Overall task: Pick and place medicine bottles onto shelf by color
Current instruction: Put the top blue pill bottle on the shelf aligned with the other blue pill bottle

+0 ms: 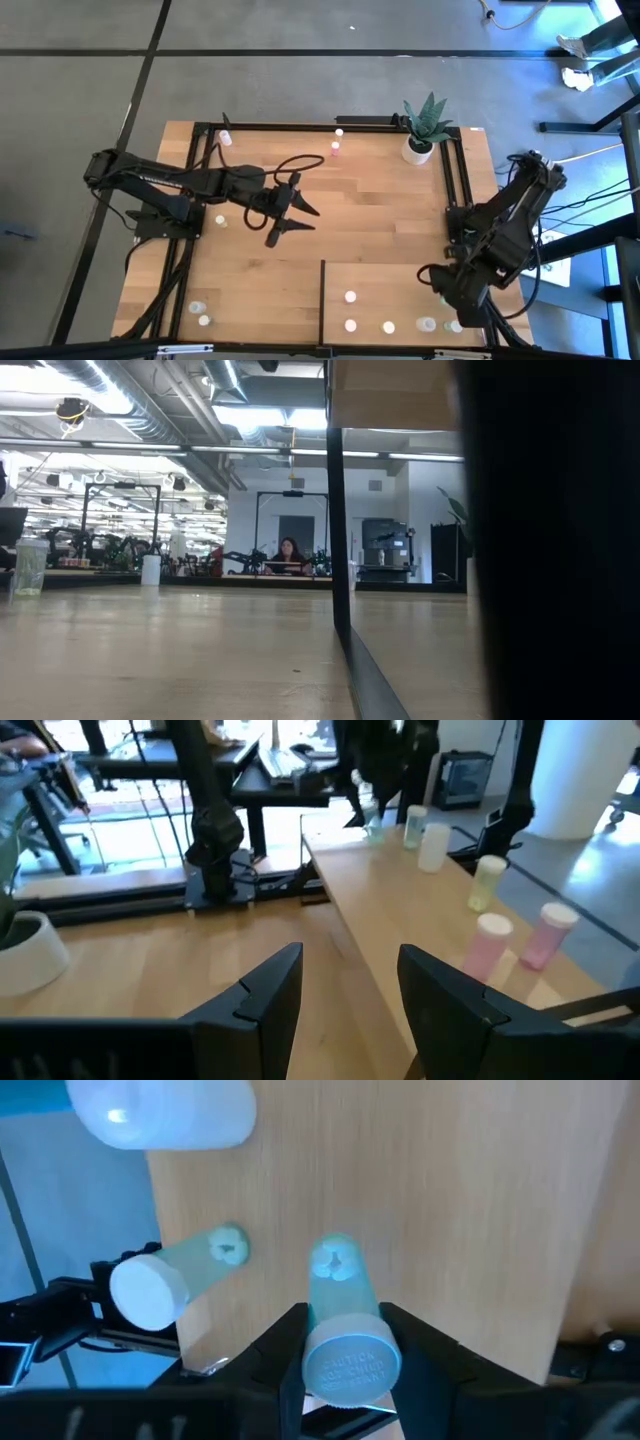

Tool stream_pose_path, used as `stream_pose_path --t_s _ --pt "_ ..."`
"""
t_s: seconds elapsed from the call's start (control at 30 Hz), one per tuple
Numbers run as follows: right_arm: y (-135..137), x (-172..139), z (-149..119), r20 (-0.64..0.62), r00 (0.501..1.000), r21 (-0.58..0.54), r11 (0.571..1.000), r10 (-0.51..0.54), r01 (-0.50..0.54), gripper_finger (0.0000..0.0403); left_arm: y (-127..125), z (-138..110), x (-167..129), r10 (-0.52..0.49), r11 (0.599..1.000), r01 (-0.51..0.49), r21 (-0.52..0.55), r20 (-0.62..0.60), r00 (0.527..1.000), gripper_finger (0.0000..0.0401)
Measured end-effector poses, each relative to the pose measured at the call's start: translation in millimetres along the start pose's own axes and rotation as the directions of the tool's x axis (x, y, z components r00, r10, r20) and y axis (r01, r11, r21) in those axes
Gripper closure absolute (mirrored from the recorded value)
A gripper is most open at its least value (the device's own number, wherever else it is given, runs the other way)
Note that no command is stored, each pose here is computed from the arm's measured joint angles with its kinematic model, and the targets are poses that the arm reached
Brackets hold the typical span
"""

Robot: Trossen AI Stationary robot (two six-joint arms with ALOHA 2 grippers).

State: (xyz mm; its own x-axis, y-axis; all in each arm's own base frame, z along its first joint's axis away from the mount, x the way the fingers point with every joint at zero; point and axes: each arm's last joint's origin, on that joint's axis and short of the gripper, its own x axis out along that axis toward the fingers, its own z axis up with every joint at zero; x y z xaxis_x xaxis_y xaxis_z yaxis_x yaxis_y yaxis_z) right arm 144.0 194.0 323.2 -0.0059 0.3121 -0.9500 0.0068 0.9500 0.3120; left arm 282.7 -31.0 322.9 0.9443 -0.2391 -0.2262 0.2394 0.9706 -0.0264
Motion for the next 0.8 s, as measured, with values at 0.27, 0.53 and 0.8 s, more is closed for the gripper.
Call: stream_pose_path --t_s 0.27,0.53,0.8 --pt "2.6 9.2 3.7 -0.036 0.999 0.005 1.000 -0.029 0.029 0.0283 -1.8 1.6 0.2 -0.007 1.000 0.007 0.009 0.016 1.000 0.0241" --pt "-0.5 8.8 1.6 -0.051 0.997 0.010 0.998 -0.063 0.063 0.0283 -1.8 1.6 0.2 -0.007 1.000 0.007 0.008 0.016 1.000 0.0241" --pt "-2.2 8.3 1.1 -0.042 0.995 0.011 0.996 -0.088 0.088 0.0283 -1.7 1.6 0.2 -0.007 1.000 0.007 0.006 0.017 1.000 0.0241"
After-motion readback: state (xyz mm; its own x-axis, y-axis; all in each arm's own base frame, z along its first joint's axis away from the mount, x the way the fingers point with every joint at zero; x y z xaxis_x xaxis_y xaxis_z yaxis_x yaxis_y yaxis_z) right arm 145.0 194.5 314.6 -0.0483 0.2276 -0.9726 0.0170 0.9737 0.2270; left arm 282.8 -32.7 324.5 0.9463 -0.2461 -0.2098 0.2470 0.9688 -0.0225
